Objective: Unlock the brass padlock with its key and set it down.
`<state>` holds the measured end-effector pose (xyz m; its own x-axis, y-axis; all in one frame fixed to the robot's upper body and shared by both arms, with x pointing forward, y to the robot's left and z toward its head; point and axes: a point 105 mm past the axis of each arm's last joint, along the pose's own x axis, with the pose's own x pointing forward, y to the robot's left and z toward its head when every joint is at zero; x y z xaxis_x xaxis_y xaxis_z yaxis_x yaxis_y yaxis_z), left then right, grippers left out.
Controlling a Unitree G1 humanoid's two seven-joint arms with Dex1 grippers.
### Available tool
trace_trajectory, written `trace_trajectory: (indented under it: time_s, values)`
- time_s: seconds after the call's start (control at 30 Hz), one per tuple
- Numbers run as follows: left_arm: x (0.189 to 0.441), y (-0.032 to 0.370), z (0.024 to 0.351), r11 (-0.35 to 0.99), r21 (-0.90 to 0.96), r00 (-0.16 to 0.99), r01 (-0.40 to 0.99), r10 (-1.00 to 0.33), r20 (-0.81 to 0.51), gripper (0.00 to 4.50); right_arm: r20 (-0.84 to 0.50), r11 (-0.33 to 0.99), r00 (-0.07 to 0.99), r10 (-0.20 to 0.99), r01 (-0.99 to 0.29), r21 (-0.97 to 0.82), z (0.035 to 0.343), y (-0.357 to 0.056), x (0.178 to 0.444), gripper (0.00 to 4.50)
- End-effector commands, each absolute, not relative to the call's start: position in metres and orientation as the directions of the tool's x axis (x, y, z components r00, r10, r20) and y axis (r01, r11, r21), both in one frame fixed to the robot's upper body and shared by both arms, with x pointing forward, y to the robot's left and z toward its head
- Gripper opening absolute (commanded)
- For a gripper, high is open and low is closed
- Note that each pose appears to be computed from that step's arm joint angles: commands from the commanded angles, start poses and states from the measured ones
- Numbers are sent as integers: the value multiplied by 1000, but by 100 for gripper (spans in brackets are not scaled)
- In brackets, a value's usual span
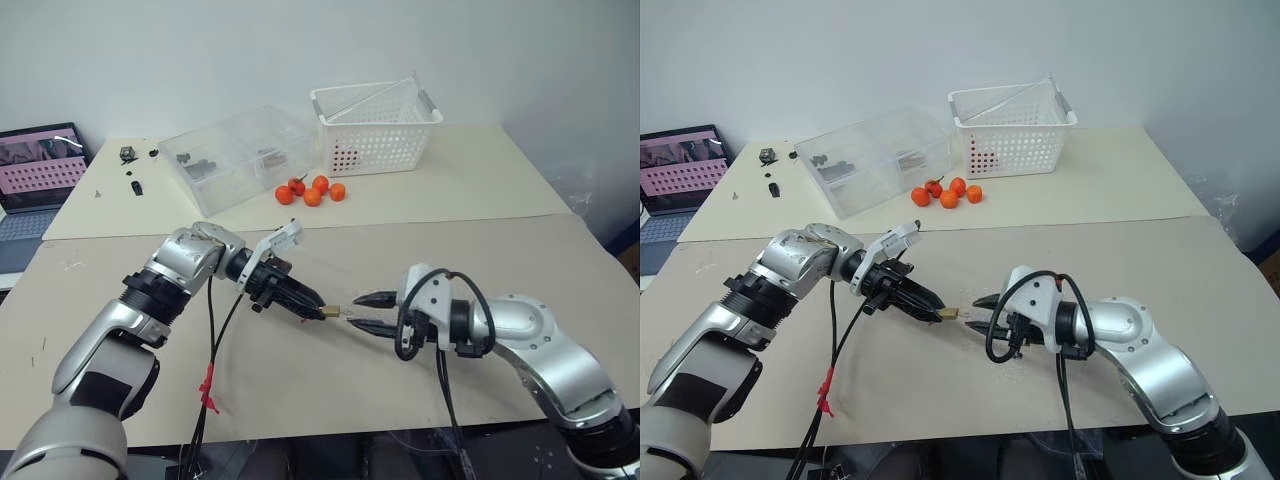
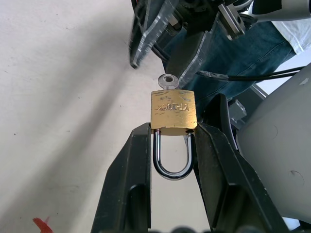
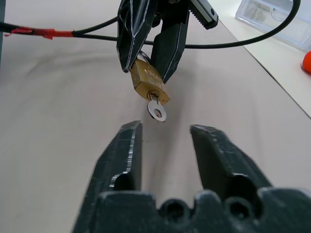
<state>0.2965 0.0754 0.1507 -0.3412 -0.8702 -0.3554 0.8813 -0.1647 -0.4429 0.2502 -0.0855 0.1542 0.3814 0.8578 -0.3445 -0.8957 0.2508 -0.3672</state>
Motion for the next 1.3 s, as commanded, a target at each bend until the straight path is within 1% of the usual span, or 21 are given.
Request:
trace_trajectory:
  time_s: [0.03,0.27,0.37,0.53,0.77,1.03,1.3]
  values:
    - [298,73,168,-204,-384,-342,900,-878,-334,81,-338,198,371,865,-871,-450,164,-84,247,287]
    - [297,72,168,-211,-408,-354,888,-880,-316,81,-339,158,377,862,-836,-526,165,-83,246,287]
    - [300,67,174,-211,-445,-355,870,-895,-270,81,-323,146,384,865,-809,-570,166,-79,246,287]
    - [306,57,185,-222,-496,-359,839,-911,-200,81,-255,165,408,877,-753,-637,175,-70,248,287]
    - [306,55,182,-221,-521,-371,825,-906,-203,81,-191,193,428,883,-703,-685,189,-68,248,287]
    - [306,57,179,-215,-527,-373,822,-903,-212,81,-160,191,411,898,-690,-698,203,-65,243,287]
    - [306,59,181,-213,-533,-373,819,-903,-213,81,-198,161,403,894,-700,-696,195,-69,239,287]
